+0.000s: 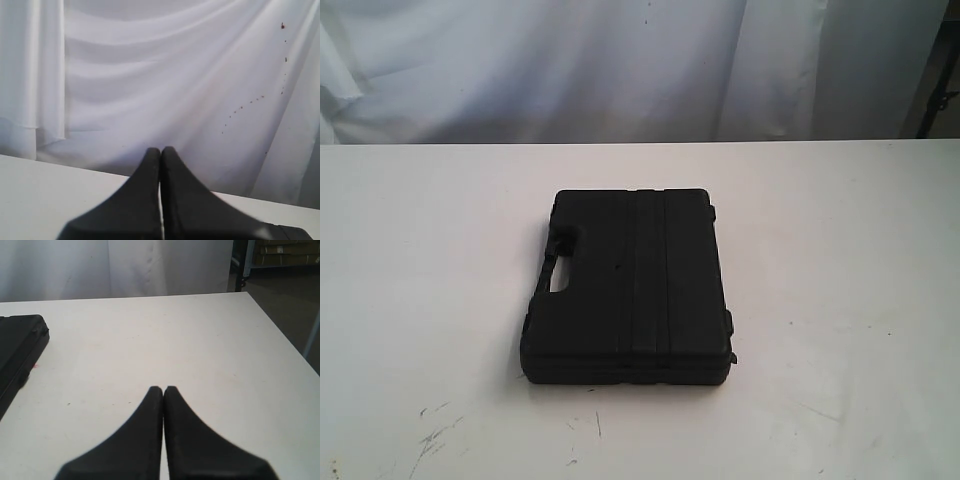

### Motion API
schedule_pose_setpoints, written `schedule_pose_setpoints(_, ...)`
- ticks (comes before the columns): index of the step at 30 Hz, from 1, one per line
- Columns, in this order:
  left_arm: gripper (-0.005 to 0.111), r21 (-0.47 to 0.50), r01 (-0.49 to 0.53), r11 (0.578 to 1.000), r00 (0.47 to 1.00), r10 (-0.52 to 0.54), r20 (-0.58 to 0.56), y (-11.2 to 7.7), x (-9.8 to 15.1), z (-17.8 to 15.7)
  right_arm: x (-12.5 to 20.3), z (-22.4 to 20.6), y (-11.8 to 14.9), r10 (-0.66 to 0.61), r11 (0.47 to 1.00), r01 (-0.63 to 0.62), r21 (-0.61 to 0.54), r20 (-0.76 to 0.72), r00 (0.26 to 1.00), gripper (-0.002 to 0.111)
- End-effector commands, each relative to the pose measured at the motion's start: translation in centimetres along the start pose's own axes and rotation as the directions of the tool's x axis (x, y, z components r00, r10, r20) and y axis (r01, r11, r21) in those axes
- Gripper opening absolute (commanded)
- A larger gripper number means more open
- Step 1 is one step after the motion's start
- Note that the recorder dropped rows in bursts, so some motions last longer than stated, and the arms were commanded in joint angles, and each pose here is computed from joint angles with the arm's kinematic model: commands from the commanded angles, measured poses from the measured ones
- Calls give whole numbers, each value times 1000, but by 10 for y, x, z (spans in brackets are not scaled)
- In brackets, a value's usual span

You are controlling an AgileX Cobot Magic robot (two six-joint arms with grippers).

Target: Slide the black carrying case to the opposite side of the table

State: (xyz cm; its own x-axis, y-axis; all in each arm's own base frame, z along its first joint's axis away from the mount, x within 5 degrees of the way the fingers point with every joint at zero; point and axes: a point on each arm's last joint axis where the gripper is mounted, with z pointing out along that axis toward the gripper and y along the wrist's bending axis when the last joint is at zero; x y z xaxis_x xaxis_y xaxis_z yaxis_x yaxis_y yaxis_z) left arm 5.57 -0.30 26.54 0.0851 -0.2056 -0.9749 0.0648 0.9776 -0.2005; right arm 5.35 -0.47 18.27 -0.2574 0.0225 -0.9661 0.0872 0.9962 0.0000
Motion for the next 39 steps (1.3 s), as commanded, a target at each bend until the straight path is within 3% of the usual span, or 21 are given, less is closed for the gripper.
schedule_pose_setpoints(1, 0, -3, 27, 1000, 992, -27, -126, -9, -33, 18, 1, 0, 0, 7, 1000, -7, -3, 3, 1000, 0)
schedule_pose_setpoints(9, 0, -29, 14, 999, 907, -25, -421, -21, -76, 75, 1, 0, 0, 7, 1000, -7, -3, 3, 1000, 0)
schedule_pose_setpoints(20, 0, 33, -110, 993, 872, 112, -477, -29, -115, 143, 1, 0, 0, 7, 1000, -7, -3, 3, 1000, 0)
schedule_pose_setpoints(25, 0, 60, -130, 990, 821, 141, -554, -30, -112, 166, 1, 0, 0, 11, 1000, -11, -4, 2, 1000, 0)
schedule_pose_setpoints(31, 0, 54, 9, 998, 753, 29, -657, -34, -95, 203, 1, 0, 0, 33, 999, -33, -4, 2, 999, 0)
schedule_pose_setpoints(35, 0, 34, 73, 997, 743, -31, -669, -34, -82, 227, 1, 0, 0, 33, 999, -33, -4, 2, 999, 0)
schedule_pose_setpoints(39, 0, 16, 74, 997, 733, -44, -679, -30, -69, 242, 1, 0, 0, 33, 999, -33, -4, 2, 999, 0)
